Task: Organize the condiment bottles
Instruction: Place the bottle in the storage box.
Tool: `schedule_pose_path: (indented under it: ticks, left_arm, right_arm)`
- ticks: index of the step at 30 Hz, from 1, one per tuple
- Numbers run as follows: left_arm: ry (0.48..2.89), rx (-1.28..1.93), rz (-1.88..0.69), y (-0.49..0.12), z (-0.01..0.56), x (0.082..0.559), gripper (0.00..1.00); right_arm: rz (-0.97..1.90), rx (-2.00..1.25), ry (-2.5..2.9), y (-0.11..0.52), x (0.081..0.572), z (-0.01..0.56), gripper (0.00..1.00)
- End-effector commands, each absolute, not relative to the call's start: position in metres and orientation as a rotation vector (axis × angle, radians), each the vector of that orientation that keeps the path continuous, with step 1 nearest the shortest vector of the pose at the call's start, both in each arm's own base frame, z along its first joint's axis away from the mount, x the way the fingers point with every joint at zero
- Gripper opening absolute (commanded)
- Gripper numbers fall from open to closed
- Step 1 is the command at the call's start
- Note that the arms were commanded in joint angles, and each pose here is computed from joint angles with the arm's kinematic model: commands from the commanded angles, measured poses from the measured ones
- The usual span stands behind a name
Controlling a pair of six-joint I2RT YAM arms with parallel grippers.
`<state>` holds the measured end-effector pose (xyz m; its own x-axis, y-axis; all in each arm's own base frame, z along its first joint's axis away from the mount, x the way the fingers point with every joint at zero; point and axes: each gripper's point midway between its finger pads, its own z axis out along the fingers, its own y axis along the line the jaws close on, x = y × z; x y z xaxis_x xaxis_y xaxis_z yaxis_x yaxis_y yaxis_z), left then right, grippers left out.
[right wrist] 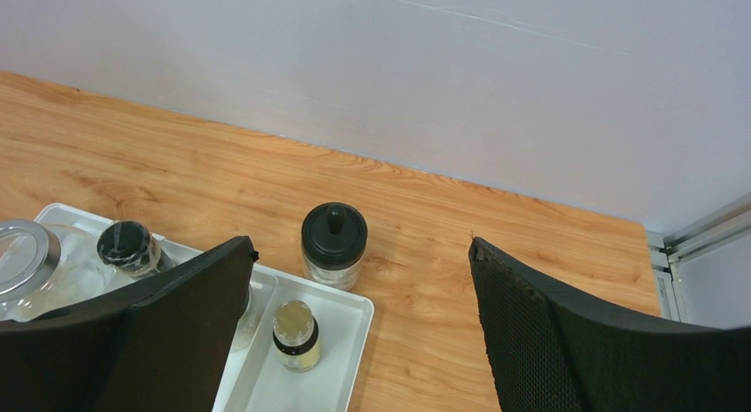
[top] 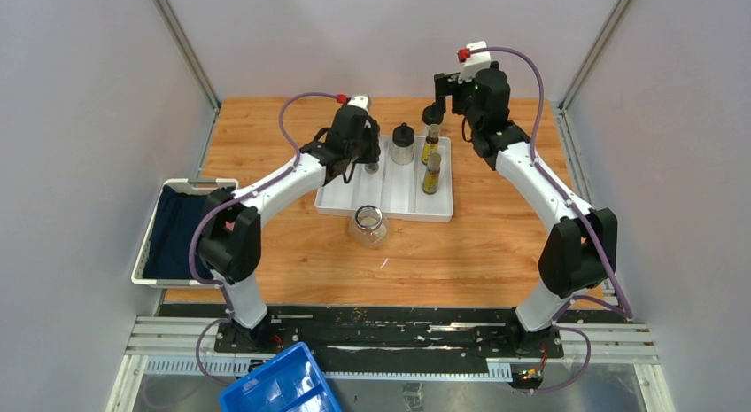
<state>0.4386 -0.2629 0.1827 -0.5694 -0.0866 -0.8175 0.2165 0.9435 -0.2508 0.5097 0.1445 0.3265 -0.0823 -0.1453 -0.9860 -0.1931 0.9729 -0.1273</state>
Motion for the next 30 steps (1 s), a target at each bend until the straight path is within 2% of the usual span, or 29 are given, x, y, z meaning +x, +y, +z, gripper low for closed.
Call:
schedule_pose_path:
  ticks: [1,15,30]
  left_arm:
    - [2.093,0.084,-0.401,-0.274,0.187,0.454,0.0]
    - [2.114,0.1,-0.289,-0.278,0.141,0.481,0.0]
    - [2.09,0.099,-0.238,-0.276,0.133,0.493,0.0]
  right_arm:
    - [0.067,-0.212,1.602,0.133,0.507,0.346,0.95]
    - [0.086,-0.211,1.607,0.132,0.516,0.338,0.95]
    - [0.082,-0.209,1.69,0.131,0.539,0.317,0.95]
